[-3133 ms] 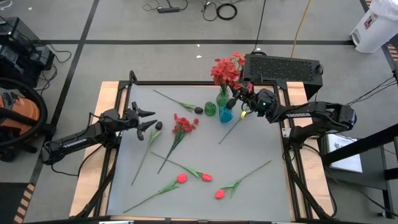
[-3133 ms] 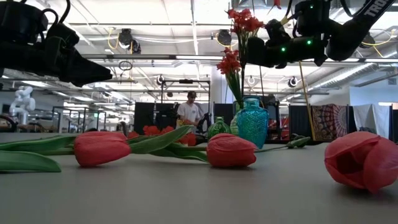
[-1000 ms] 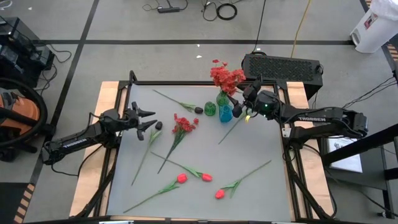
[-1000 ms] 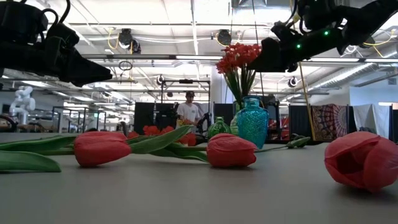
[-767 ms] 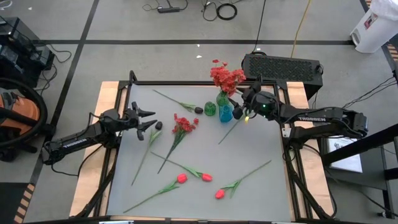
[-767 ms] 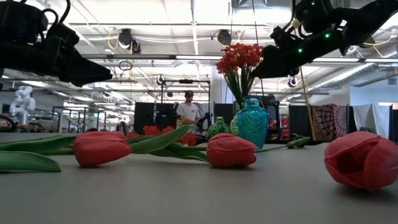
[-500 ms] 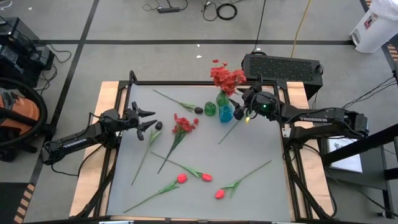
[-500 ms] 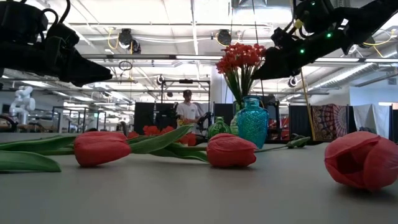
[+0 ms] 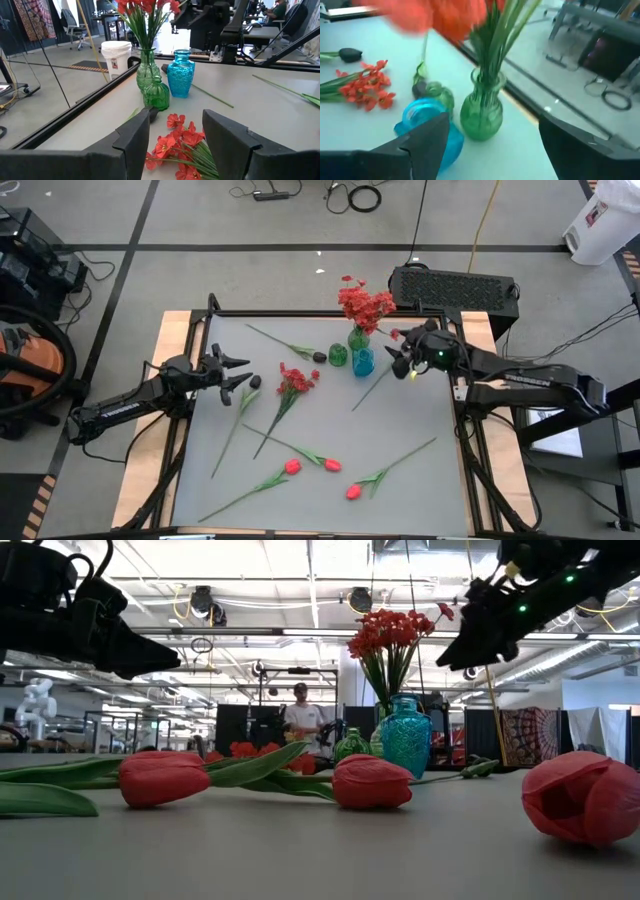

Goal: Sort flowers into vase by color
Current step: Put the red flowers into the top green vase

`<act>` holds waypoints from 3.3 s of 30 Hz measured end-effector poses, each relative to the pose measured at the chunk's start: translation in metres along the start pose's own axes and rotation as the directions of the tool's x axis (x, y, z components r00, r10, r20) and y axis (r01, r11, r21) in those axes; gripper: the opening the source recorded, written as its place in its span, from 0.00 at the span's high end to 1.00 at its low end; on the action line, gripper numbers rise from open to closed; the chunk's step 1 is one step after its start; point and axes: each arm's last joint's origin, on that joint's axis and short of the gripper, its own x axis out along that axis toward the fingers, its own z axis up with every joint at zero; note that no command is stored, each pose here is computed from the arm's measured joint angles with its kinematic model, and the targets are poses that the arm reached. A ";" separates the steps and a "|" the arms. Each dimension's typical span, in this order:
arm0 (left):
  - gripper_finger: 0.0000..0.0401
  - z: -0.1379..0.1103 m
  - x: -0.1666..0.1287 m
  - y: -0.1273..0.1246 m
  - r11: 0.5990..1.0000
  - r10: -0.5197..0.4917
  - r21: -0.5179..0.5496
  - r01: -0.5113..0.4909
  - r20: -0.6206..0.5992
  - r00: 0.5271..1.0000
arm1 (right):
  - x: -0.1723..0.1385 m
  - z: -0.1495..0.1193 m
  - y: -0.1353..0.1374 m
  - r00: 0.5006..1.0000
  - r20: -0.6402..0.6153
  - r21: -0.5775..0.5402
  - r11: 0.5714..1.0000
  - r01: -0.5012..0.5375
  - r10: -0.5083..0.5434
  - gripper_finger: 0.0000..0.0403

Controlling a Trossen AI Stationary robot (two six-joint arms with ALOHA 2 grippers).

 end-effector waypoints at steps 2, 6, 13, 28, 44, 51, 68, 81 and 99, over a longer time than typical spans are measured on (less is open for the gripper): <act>0.52 0.000 0.000 0.000 1.000 0.000 0.000 0.000 0.000 1.000 | -0.004 -0.003 0.002 0.998 -0.033 0.037 0.998 -0.046 0.047 0.26; 0.52 0.000 0.000 0.000 1.000 0.000 0.000 0.000 0.000 1.000 | -0.007 -0.008 0.009 0.981 -0.081 0.114 0.980 -0.165 0.174 0.26; 0.52 0.000 0.000 0.000 1.000 0.000 0.000 0.000 0.000 1.000 | -0.009 -0.011 0.027 0.933 -0.114 0.148 0.935 -0.324 0.341 0.26; 0.52 0.000 0.000 0.000 1.000 0.000 0.000 0.000 0.000 1.000 | -0.009 -0.019 0.048 0.892 -0.175 0.119 0.908 -0.401 0.417 0.26; 0.52 0.000 0.000 0.000 1.000 0.000 0.000 0.000 0.000 1.000 | -0.009 -0.019 0.047 0.893 -0.174 0.109 0.909 -0.402 0.415 0.26; 0.52 0.000 0.000 0.000 1.000 0.000 0.000 0.000 0.004 1.000 | -0.009 -0.019 0.047 0.893 -0.174 0.109 0.909 -0.402 0.415 0.26; 0.52 0.001 0.000 0.000 0.991 -0.010 -0.133 0.012 0.016 1.000 | -0.009 -0.019 0.047 0.893 -0.174 0.108 0.909 -0.402 0.415 0.26; 0.52 0.052 -0.012 -0.006 0.884 -0.197 -0.334 0.328 0.371 0.907 | -0.009 -0.019 0.047 0.893 -0.174 0.108 0.909 -0.402 0.415 0.26; 0.52 0.150 -0.011 -0.002 0.916 -0.186 -0.249 0.313 0.427 0.885 | -0.009 -0.019 0.047 0.893 -0.174 0.108 0.909 -0.402 0.415 0.26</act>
